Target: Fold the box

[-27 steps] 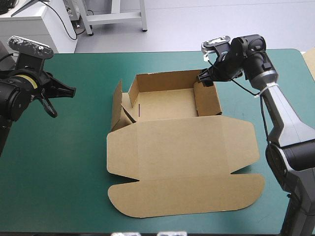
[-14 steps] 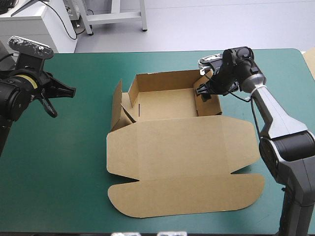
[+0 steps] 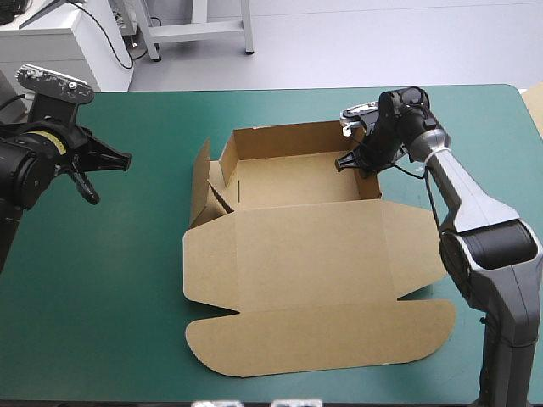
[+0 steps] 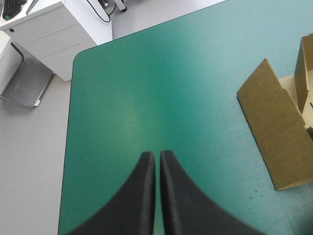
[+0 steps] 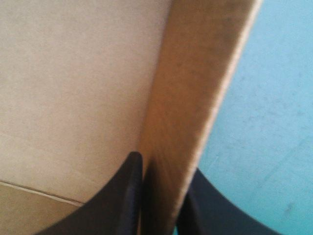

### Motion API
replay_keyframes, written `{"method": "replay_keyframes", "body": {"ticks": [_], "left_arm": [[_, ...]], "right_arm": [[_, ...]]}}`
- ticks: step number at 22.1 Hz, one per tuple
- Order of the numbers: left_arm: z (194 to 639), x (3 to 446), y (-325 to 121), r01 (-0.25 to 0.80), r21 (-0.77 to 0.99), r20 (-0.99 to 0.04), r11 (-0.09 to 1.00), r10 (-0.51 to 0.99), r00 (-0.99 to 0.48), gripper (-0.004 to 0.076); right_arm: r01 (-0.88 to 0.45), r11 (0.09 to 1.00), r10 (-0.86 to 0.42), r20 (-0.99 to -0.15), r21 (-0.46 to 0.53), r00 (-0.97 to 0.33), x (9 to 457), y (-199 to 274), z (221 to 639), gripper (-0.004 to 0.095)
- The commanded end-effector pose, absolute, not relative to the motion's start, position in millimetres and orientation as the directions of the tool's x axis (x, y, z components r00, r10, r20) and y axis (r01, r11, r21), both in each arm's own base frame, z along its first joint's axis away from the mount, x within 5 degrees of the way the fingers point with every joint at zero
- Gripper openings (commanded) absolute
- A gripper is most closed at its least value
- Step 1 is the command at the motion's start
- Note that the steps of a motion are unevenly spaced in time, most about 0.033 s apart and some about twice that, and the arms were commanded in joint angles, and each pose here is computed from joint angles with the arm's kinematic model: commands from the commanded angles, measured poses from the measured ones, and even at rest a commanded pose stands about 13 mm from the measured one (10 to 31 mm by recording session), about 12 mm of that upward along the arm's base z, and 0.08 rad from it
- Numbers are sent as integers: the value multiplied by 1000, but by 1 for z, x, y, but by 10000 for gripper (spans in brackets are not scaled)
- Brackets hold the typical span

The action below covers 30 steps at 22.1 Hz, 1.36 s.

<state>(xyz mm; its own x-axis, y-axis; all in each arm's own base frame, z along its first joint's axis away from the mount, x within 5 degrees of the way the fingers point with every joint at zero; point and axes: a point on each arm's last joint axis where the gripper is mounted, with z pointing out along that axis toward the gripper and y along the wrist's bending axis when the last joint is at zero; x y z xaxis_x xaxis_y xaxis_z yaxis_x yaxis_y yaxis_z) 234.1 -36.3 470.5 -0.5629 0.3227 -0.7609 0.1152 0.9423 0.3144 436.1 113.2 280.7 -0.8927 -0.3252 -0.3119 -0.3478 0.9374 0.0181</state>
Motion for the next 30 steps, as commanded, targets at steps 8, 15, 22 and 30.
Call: {"method": "replay_keyframes", "body": {"ticks": [8, 15, 22, 30], "left_arm": [[487, 224, -32, 85, 325, -810, 942, 324, -489, 12], [485, 232, -30, 64, 374, -794, 925, 355, -494, 12], [465, 258, -22, 49, 355, -751, 933, 316, -580, 15], [440, 296, 29, 217, -137, -808, 966, 18, -589, 17]], "right_arm": [[-367, 930, -318, -558, -25, -767, 411, 102, 384, -21], [-343, 937, -283, -736, -73, -615, 352, 47, 474, -21], [-341, 940, -158, -841, 33, -518, 316, 2, 512, -21], [-296, 954, -115, -859, 44, -499, 308, -20, 519, -21]]}}
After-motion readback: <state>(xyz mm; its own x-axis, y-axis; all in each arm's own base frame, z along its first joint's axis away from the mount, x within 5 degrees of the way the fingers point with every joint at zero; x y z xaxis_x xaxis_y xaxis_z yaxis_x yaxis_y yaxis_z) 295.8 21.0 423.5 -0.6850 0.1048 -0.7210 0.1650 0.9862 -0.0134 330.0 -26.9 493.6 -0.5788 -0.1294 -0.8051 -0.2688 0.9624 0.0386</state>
